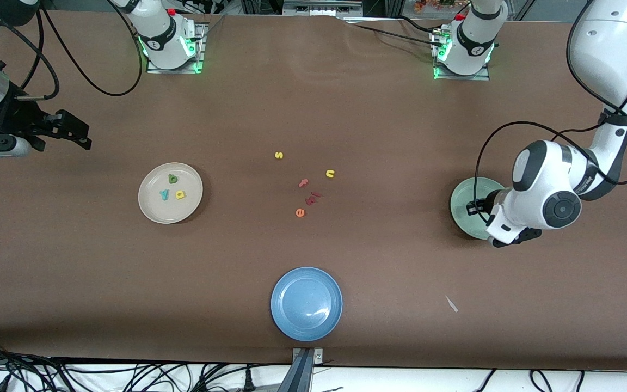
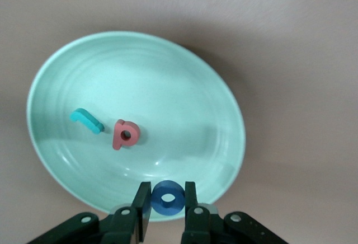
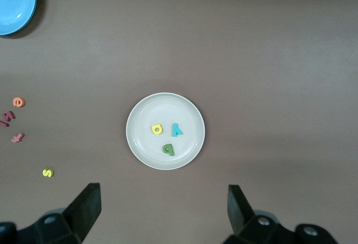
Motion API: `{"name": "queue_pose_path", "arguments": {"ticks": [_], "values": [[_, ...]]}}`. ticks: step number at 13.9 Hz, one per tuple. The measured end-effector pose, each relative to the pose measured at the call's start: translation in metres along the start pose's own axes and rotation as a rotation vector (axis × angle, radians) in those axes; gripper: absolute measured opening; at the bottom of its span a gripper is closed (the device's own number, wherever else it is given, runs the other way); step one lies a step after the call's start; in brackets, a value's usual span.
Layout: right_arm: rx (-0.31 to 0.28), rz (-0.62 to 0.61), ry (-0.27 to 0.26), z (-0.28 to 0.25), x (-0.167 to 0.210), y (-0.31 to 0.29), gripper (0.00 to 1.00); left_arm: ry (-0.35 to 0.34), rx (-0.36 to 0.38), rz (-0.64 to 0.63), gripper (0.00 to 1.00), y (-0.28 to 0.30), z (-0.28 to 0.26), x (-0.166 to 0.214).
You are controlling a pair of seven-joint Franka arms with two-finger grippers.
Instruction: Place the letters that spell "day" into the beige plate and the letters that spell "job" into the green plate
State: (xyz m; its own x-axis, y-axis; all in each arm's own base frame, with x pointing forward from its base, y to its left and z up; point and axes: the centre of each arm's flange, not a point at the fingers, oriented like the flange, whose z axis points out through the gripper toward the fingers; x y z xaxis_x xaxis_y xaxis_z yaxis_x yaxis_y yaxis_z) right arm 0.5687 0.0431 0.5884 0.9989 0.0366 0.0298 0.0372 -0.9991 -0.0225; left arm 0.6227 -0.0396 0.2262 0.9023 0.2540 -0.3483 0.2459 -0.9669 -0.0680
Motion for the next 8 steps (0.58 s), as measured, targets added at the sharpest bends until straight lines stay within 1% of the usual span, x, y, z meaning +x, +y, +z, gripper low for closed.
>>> {"name": "queue_pose_path", "arguments": {"ticks": [1,2,4,5,6,7,8], "values": [[0.0,0.0,0.0,0.0,0.0,0.0,1.0,-0.013,-0.004,0.005,0.26,0.0,0.011,0.003],[0.0,0.0,0.0,0.0,0.0,0.0,1.0,-0.022,-0.007,0.009,0.3,0.002,0.019,0.004],[0.0,0.0,0.0,0.0,0.0,0.0,1.0,-0.011,-0.015,0.028,0.52,0.003,0.017,0.007],[0.0,0.0,0.0,0.0,0.0,0.0,1.0,0.01,-0.02,0.032,0.6,0.002,0.006,0.009],[0.0,0.0,0.0,0.0,0.0,0.0,1.0,0.045,-0.026,0.03,0.72,-0.002,-0.014,0.01],[0.0,0.0,-0.001,0.0,0.0,0.0,1.0,0.094,-0.031,0.025,0.81,-0.007,-0.043,0.008],[0.0,0.0,-0.001,0.0,0.0,0.0,1.0,0.15,-0.031,0.019,0.92,-0.012,-0.078,0.001]]}}
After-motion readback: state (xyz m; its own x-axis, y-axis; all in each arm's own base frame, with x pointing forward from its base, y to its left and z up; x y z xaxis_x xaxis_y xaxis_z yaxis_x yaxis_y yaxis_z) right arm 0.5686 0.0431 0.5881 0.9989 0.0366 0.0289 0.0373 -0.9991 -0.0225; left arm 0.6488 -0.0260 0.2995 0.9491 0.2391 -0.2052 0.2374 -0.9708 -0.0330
